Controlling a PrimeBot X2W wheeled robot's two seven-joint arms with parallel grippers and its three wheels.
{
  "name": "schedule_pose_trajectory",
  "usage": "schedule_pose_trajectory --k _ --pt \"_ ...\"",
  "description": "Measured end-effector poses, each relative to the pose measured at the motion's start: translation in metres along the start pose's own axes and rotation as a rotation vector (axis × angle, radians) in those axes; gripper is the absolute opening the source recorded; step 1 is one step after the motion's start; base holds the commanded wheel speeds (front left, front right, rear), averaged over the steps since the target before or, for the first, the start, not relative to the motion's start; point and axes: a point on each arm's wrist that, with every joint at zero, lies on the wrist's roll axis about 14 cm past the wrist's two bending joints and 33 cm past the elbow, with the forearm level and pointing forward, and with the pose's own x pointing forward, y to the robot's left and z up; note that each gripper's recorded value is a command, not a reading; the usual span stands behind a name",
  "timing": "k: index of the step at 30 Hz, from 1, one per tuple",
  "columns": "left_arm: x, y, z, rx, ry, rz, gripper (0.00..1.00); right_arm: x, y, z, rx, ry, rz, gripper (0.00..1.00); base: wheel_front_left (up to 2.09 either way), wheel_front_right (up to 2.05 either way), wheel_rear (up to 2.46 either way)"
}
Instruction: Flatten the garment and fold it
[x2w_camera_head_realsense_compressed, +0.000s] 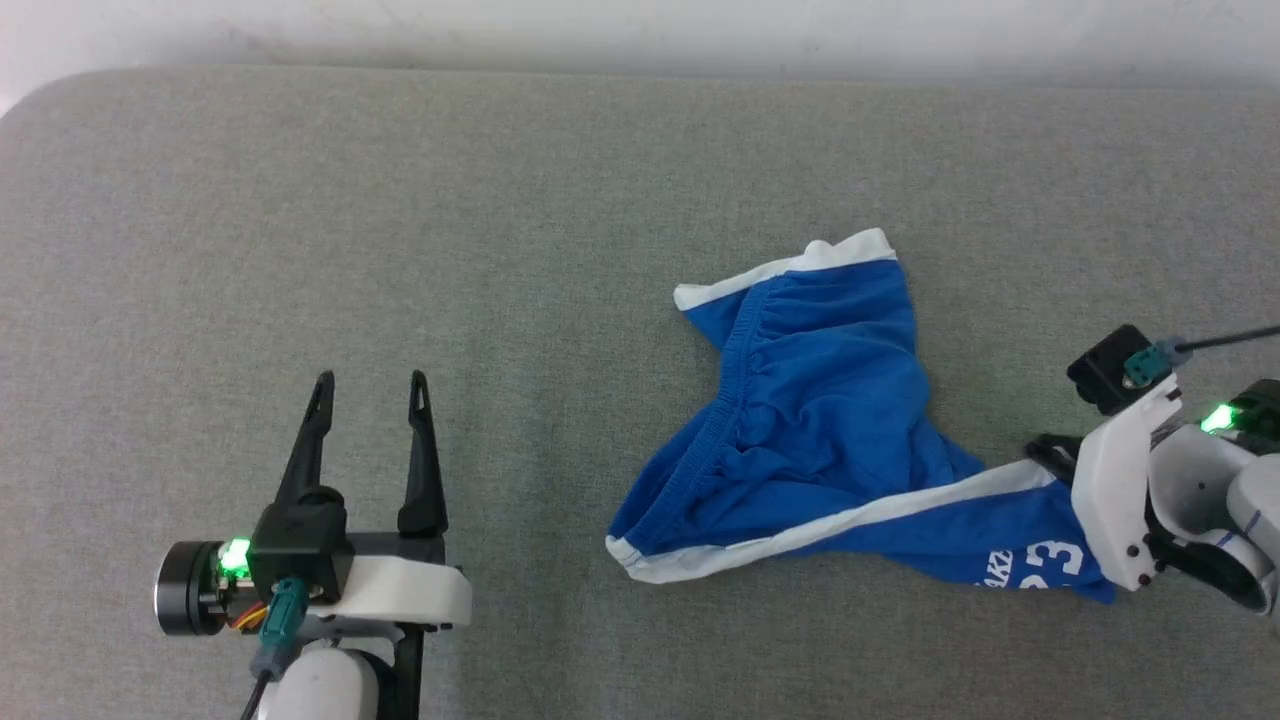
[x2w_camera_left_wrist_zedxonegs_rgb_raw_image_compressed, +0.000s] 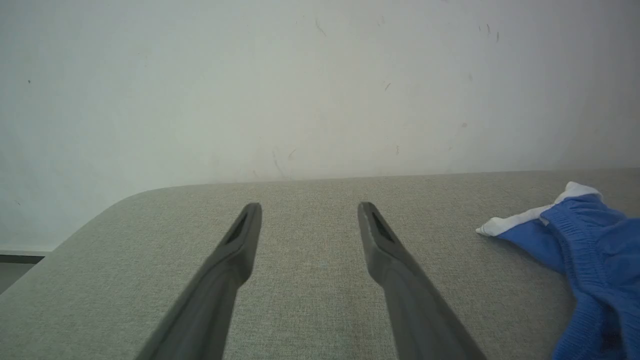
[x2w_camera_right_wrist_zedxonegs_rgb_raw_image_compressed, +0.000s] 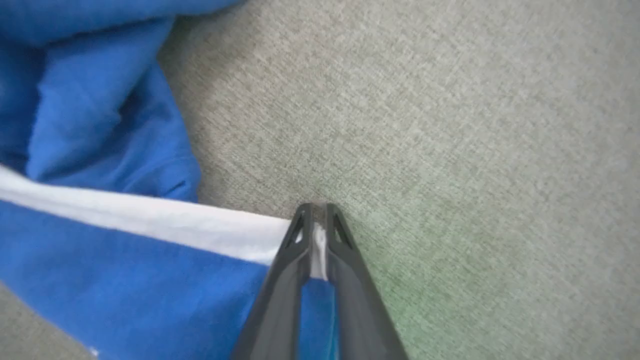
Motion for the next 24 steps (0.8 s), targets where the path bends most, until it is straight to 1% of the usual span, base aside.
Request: schedule_pose_trajectory --k 5,9,11,14,17,20,22,24 --pt "0.000 -0.001 0.009 0.010 -0.026 -0.035 1.00 -0.013 0.004 0.024 -0.007 -0.191 -0.008 0.00 0.00 0.00 0.00" --pt "0.004 0.001 0.021 0.029 -0.063 -0.078 1.00 -0.043 -0.010 0.055 -0.040 -0.388 -0.065 0.00 0.00 0.00 0.00" --pt "0.009 0.003 0.030 0.020 -0.087 -0.104 1.00 -0.060 -0.014 0.071 -0.049 -0.483 -0.085 0.00 0.00 0.00 0.00" --pt "0.017 -0.001 0.033 0.027 -0.083 -0.184 1.00 -0.079 -0.013 0.082 -0.054 -0.581 -0.103 0.00 0.00 0.00 0.00" --pt "0.028 -0.018 0.039 0.056 -0.023 -0.292 1.00 -0.094 -0.014 0.086 -0.065 -0.638 -0.129 0.00 0.00 0.00 0.00" --pt "0.036 -0.040 0.038 0.102 0.094 -0.404 1.00 -0.104 -0.013 0.087 -0.077 -0.671 -0.148 0.00 0.00 0.00 0.00" --pt "0.028 -0.064 0.029 0.136 0.201 -0.523 1.00 -0.108 -0.010 0.089 -0.079 -0.690 -0.153 0.00 0.00 0.00 0.00" --pt "0.018 -0.080 0.019 0.167 0.305 -0.625 1.00 -0.109 -0.006 0.089 -0.079 -0.699 -0.155 0.00 0.00 0.00 0.00"
